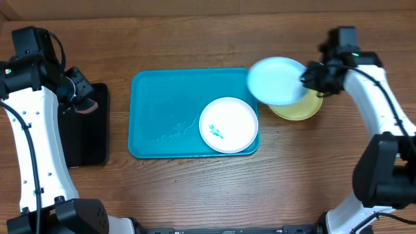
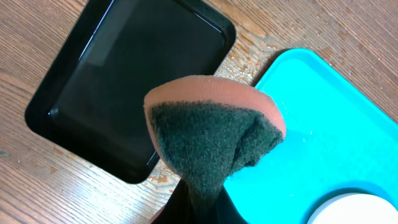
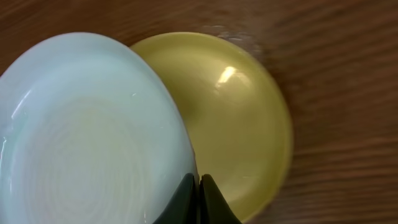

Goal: Clean dirty plates on tray and stack at the side
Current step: 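Lift the white plate with the right gripper and stack it on the yellow plate, then move the right gripper to the pink-rimmed plate and grip its rim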

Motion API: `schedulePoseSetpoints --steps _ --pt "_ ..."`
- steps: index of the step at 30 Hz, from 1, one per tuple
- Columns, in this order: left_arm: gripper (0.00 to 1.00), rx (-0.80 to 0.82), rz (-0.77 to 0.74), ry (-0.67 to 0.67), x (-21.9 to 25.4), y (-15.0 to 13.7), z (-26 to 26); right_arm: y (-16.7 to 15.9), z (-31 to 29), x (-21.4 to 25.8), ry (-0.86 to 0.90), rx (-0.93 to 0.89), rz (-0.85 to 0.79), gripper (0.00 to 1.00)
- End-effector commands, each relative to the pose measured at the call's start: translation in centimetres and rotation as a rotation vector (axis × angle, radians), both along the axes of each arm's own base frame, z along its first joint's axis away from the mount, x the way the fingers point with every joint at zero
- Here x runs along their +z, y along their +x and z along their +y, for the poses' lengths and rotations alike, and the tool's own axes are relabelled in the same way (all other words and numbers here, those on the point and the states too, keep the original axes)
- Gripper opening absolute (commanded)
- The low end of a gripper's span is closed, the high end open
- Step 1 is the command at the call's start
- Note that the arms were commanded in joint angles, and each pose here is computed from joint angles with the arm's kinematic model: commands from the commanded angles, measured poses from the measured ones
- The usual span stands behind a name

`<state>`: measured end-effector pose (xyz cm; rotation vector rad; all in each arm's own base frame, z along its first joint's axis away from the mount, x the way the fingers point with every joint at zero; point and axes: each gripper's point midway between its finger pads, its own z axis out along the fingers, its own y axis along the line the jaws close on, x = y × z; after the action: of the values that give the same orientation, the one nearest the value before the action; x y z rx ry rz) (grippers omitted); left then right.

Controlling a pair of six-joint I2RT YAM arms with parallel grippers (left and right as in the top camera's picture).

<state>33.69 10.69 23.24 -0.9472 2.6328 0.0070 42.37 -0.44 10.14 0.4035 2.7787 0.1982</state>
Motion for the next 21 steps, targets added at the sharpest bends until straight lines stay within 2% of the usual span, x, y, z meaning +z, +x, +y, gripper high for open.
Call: schedulePoseSetpoints --steps 1,7,12,14,18,20,21 --pt "0.04 0.015 -0.001 -0.02 -0.3 0.2 -0.1 -1.3 -3.9 -1.5 -0.011 -0.098 0.035 0.04" --pt "0.04 0.015 0.0 -0.02 -0.3 0.2 -0.1 -2.3 -5.8 -3.3 0.021 -0.15 0.045 0.04" --pt "0.04 0.015 -0.001 -0.02 -0.3 0.2 -0.1 -2.1 -4.0 -4.2 0.069 -0.112 0.027 0.44" --pt "0.04 0.015 0.0 -0.021 -0.3 0.1 -0.1 -1.7 -2.5 -4.6 0.109 -0.077 0.006 0.57" --pt "0.04 0.015 0.0 -0.021 -0.3 0.1 -0.1 -1.7 2.0 -4.9 0.224 0.03 -0.013 0.61" --pt "0.04 0.015 -0.001 -0.022 -0.3 0.2 -0.1 -2.3 7.4 -4.0 0.372 0.228 -0.041 0.61" --pt "0.04 0.012 -0.003 -0.029 -0.3 0.2 -0.2 -3.1 11.3 -3.0 0.442 0.399 -0.071 0.62"
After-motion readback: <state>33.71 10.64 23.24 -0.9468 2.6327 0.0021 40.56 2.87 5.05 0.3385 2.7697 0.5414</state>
